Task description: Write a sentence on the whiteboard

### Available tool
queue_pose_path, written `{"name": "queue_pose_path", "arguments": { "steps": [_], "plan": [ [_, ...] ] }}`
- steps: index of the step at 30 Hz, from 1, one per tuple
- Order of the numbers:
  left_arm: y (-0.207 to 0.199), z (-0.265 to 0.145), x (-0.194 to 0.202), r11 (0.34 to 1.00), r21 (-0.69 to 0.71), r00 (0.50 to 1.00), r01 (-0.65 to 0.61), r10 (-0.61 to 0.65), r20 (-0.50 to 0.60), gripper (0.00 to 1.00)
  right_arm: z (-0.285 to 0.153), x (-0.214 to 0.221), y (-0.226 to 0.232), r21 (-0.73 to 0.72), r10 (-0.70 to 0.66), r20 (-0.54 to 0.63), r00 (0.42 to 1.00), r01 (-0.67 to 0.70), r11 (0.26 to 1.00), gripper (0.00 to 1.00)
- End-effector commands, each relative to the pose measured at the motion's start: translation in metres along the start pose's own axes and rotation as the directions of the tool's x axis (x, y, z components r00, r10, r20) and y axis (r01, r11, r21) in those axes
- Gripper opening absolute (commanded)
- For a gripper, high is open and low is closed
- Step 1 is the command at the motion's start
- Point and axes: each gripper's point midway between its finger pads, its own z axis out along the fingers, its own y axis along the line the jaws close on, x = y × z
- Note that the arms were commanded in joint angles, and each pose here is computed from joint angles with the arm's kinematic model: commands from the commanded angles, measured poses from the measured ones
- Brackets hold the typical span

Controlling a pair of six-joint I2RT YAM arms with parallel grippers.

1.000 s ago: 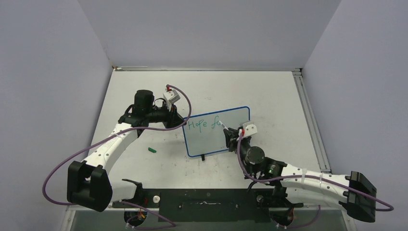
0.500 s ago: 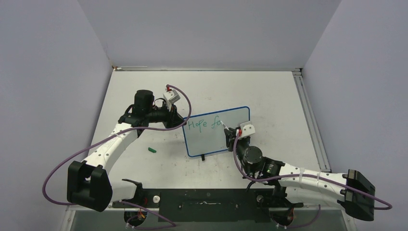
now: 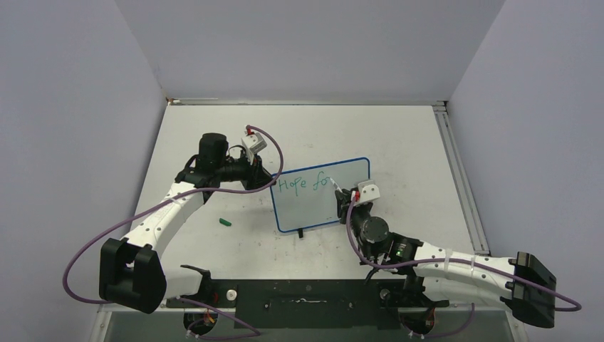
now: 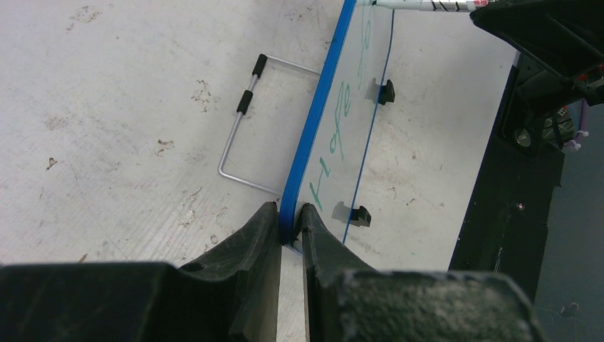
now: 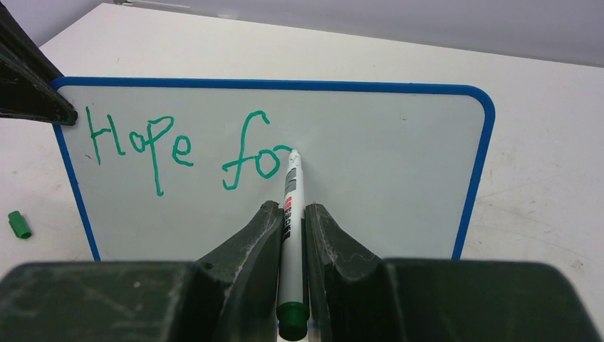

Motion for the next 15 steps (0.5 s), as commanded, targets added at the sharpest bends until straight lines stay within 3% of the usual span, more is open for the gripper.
{"name": "queue_pose_path", "arguments": {
  "steps": [1, 15],
  "plan": [
    [0.005, 0.0, 0.011, 1.0, -0.022, 0.999, -0.004, 0.003, -0.043, 0.0, -0.002, -0.006, -0.005, 0.033, 0.037, 0.0, 0.999, -0.037, 0.999, 0.05],
    [0.005, 0.0, 0.011, 1.0, -0.021, 0.999, -0.005, 0.004, -0.042, 0.0, -0.006, 0.024, 0.002, 0.001, 0.052, -0.09, 0.995, -0.052, 0.999, 0.05]
  ]
}}
